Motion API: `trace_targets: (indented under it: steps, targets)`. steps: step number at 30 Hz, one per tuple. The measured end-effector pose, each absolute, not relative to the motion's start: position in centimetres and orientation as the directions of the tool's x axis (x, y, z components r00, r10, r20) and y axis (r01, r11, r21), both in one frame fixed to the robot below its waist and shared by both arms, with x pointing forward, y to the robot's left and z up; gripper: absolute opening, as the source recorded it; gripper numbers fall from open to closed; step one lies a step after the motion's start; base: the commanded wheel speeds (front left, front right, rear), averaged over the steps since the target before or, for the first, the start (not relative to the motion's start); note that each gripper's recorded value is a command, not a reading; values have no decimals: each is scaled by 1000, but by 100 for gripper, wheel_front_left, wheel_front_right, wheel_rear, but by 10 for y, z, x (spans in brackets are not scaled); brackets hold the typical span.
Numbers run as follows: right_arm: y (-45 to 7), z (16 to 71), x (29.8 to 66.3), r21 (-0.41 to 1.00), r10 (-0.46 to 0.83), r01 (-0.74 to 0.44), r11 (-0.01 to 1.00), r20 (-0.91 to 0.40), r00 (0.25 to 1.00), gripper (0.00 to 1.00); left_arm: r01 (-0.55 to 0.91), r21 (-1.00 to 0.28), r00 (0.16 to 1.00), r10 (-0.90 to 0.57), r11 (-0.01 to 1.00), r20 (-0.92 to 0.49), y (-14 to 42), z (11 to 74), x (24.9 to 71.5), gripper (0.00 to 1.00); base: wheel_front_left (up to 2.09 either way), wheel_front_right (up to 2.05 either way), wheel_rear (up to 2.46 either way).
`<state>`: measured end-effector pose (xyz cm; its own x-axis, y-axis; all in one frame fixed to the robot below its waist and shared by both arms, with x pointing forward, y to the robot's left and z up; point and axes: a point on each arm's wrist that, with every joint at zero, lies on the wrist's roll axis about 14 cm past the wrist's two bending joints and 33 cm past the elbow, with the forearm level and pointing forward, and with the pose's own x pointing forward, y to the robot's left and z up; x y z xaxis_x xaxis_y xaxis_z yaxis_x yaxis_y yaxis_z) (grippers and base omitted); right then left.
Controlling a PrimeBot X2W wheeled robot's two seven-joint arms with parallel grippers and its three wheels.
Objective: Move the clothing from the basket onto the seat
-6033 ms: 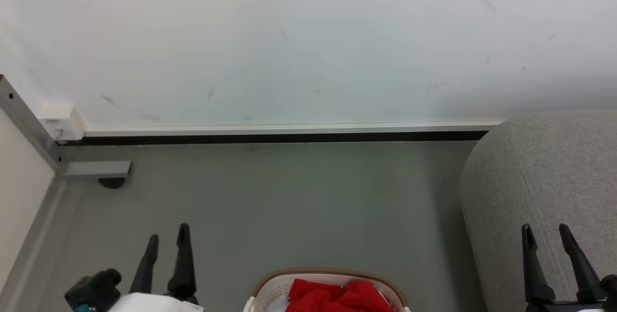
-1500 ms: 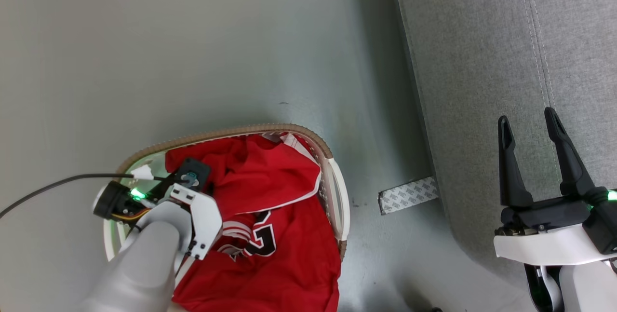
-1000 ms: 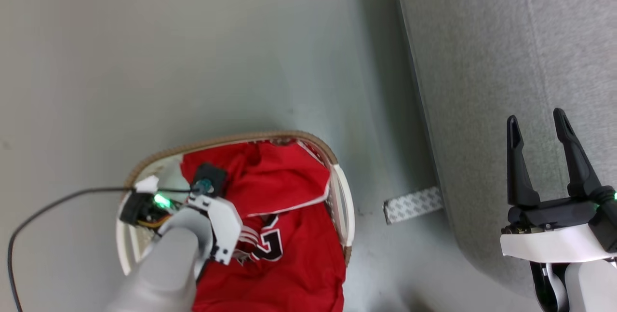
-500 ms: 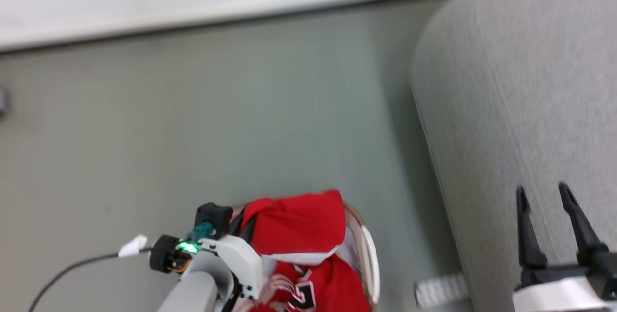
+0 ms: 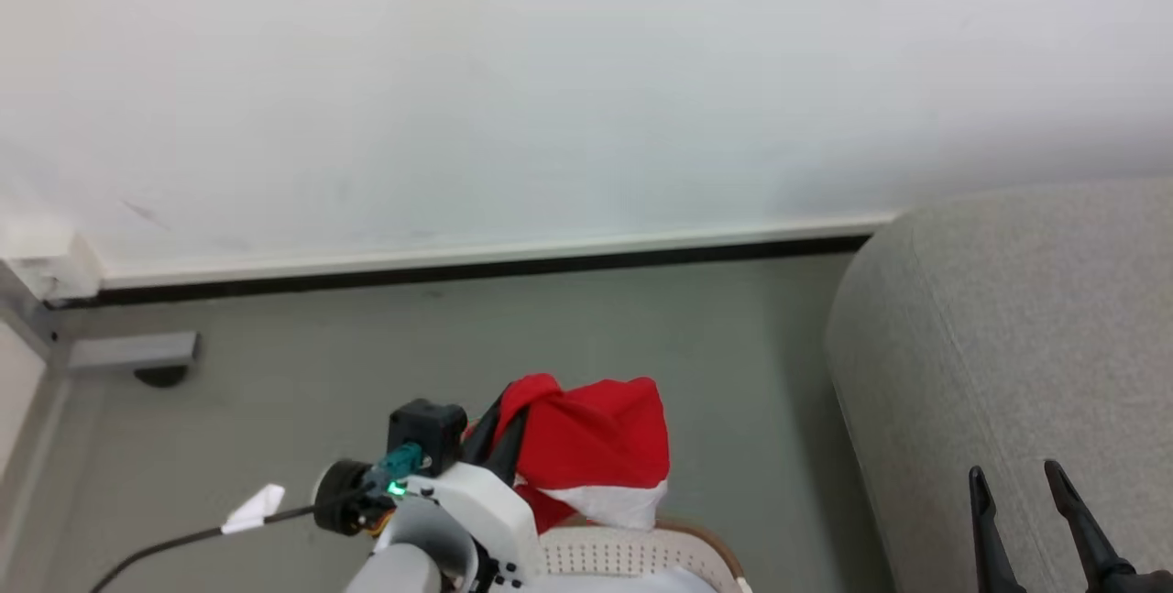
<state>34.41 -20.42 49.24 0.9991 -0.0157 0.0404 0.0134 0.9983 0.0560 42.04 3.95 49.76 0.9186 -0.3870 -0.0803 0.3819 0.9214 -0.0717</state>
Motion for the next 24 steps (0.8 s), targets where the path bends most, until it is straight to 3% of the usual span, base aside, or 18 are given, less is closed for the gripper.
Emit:
trace_targets:
  steps: [10, 20, 24]
  targets:
    - [-169, 523, 337, -7, 99, -99, 995, 135, 986, 100, 384, -17, 921, -382, 923, 74, 53, 576, 406, 0, 0, 0, 0]
    - [-92, 515, 326, -85, 425, -419, 904, 81, 901, 100, 418, 0, 901, -415, 908, 130, 48, 610, 398, 0, 0, 0, 0]
    - [-72, 516, 331, -101, 504, -497, 862, 61, 862, 100, 444, 1, 888, -440, 896, 135, 39, 614, 395, 0, 0, 0, 0]
